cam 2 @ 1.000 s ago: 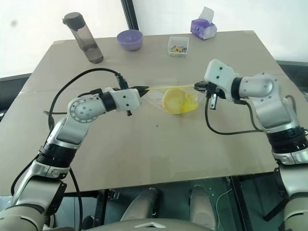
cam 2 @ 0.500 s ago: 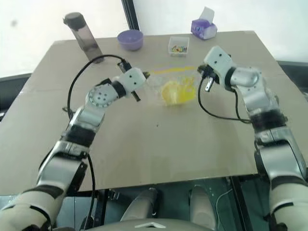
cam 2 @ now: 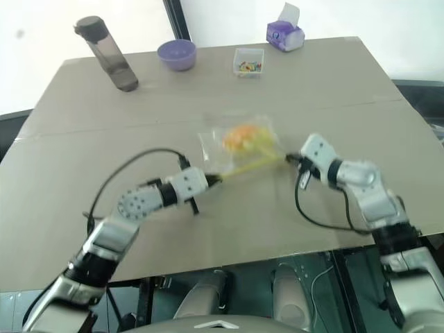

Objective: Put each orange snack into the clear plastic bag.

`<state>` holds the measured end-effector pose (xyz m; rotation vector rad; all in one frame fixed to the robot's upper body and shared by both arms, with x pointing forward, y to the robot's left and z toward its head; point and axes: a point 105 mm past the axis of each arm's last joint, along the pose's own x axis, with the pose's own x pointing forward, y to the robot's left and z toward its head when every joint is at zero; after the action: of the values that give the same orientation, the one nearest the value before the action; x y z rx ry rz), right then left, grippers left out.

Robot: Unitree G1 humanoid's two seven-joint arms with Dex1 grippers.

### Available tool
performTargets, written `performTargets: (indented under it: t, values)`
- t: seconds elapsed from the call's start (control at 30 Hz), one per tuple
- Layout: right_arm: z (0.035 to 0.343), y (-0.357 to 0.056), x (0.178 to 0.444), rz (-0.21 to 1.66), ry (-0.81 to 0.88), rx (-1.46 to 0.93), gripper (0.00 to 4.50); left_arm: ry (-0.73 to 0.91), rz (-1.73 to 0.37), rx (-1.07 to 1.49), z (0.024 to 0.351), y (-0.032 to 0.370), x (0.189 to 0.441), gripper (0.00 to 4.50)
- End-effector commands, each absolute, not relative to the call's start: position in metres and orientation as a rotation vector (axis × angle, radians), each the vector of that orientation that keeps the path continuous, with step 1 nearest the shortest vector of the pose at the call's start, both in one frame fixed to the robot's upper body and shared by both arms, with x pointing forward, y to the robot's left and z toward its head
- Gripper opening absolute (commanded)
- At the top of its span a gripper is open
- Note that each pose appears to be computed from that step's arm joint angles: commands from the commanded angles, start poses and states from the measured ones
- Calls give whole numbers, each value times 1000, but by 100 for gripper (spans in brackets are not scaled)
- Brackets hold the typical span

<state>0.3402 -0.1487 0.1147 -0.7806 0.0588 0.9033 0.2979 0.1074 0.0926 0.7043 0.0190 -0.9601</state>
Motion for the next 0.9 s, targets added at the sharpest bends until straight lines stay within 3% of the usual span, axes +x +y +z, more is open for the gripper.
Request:
performTargets:
  t: [0.03,0.07,0.13,0.2,0.33,0.5,0.7,0.9]
  values:
    - [126,-158,325,897,75,-784,1,19,-927,648,108,113,286,0]
    - [123,-160,321,903,99,-779,71,53,-933,629,102,114,282,69]
    - [123,-166,320,880,122,-785,149,74,-897,612,99,119,282,140]
    - [125,-172,321,867,135,-794,249,68,-844,635,100,126,287,240]
    - [132,-179,318,870,145,-756,249,75,-798,628,103,138,290,240]
    - [149,-184,312,855,124,-509,249,74,-735,482,115,156,289,240]
    - [156,-217,293,826,162,-305,249,92,-705,289,125,174,271,240]
    - [147,-247,279,781,215,-274,249,129,-653,189,126,192,256,240]
